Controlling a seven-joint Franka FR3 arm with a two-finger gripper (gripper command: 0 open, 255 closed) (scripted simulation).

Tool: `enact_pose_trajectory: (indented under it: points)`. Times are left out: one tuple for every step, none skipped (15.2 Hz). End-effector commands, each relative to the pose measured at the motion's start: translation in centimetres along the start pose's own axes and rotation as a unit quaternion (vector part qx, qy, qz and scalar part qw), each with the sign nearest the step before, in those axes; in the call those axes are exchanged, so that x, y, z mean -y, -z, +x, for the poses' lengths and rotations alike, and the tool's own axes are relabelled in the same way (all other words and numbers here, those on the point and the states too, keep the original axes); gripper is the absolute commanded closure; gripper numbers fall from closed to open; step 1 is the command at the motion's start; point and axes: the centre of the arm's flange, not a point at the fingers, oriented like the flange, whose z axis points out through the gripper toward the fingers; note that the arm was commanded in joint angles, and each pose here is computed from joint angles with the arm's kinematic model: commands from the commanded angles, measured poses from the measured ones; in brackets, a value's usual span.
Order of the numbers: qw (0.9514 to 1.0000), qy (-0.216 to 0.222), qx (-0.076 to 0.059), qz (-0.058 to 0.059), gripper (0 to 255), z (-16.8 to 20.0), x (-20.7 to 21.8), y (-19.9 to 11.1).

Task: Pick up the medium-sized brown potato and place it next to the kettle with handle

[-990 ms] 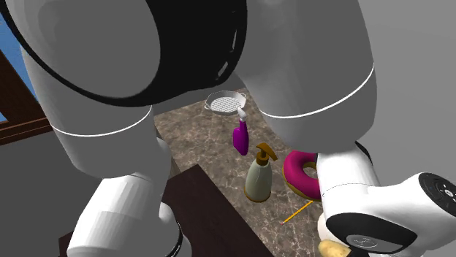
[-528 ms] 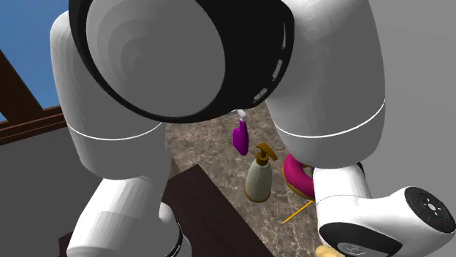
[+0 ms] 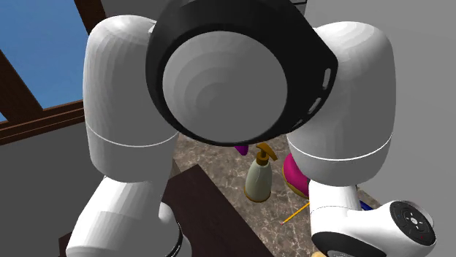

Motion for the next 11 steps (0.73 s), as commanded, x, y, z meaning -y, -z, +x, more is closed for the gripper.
enact_pose_trajectory:
  points:
    - [1.0,0.0,0.0,0.0,255,0.0,0.0,-1.1]
    - [1.0,0.0,0.0,0.0,255,0.0,0.0,-1.6]
    - [1.0,0.0,0.0,0.0,255,0.1,0.0,-2.1]
    - [1.0,0.0,0.0,0.0,255,0.1,0.0,-2.6]
    - [1.0,0.0,0.0,0.0,255,0.1,-0.1,-3.4]
    - [1.0,0.0,0.0,0.0,255,0.1,-0.1,-3.4]
    - [1.0,0.0,0.0,0.0,255,0.1,-0.1,-3.4]
    - [1.0,0.0,0.0,0.0,255,0.1,-0.1,-3.4]
    - [1.0,0.0,0.0,0.0,255,0.1,-0.1,-3.4]
    - [1.0,0.0,0.0,0.0,255,0.1,-0.1,-3.4]
    - [1.0,0.0,0.0,0.0,255,0.1,-0.1,-3.4]
